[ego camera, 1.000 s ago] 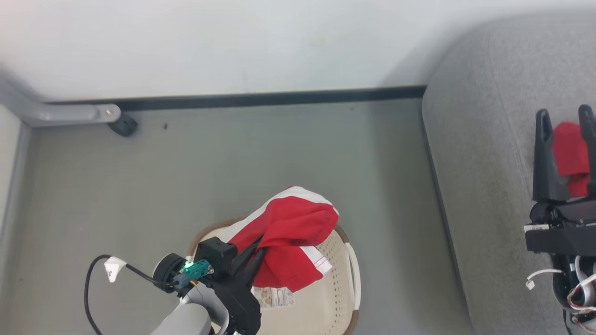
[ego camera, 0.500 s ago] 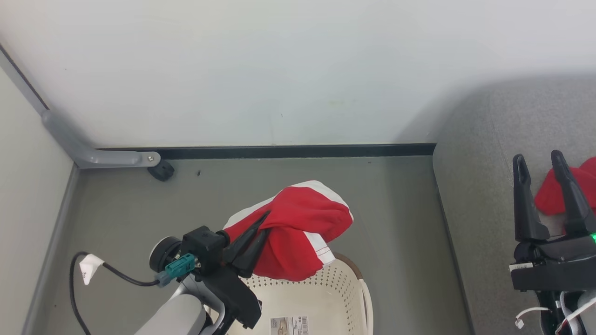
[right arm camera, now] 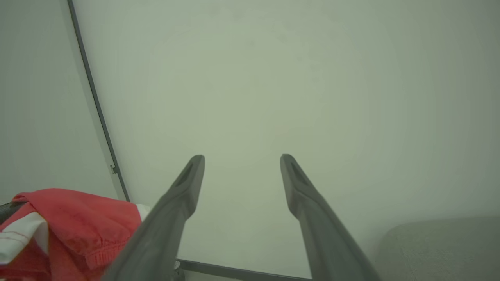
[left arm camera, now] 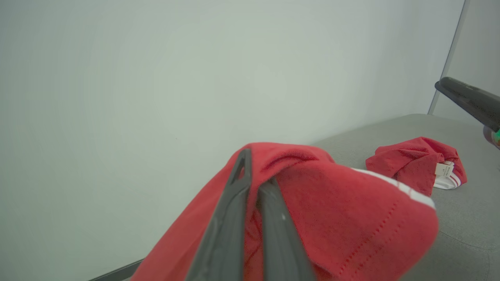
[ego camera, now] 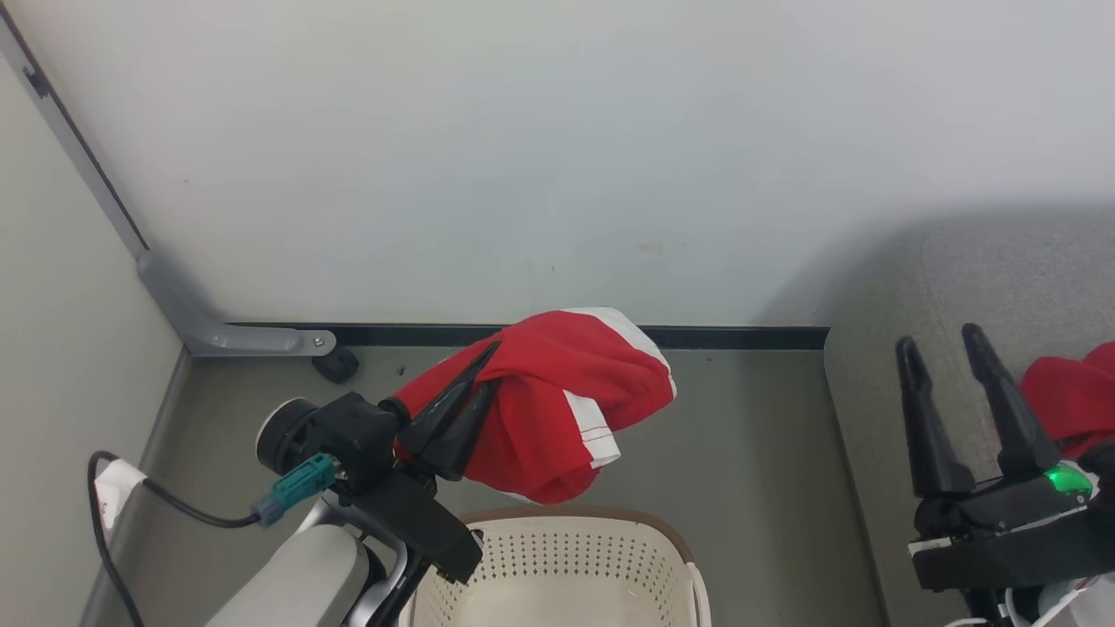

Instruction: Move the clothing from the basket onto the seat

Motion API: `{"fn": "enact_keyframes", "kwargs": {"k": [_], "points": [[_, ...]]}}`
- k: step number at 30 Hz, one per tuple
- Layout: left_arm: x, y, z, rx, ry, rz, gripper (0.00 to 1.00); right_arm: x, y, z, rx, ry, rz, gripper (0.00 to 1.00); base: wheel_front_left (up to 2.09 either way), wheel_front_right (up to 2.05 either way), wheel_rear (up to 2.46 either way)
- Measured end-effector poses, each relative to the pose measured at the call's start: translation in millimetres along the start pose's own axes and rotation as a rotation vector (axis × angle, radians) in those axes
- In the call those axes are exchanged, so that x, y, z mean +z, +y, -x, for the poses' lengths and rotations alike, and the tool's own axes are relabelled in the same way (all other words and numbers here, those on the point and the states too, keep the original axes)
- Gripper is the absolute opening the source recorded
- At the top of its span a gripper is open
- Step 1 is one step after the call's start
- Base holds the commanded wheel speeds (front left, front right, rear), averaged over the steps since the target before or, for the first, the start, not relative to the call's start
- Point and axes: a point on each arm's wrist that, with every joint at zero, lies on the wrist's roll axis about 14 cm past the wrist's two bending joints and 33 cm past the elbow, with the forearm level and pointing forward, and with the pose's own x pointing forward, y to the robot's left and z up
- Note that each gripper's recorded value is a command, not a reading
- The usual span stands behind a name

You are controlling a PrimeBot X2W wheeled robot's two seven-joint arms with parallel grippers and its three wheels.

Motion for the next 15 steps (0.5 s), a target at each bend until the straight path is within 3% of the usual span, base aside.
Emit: {"fn": "enact_keyframes", "kwargs": {"k": [15], "points": [[25,-13,-3,-0.016,-0.02,-0.021,0.0,-20,45,6,0.138,0.098,-0.035,1.0,0.0,0.0,0.0]]}}
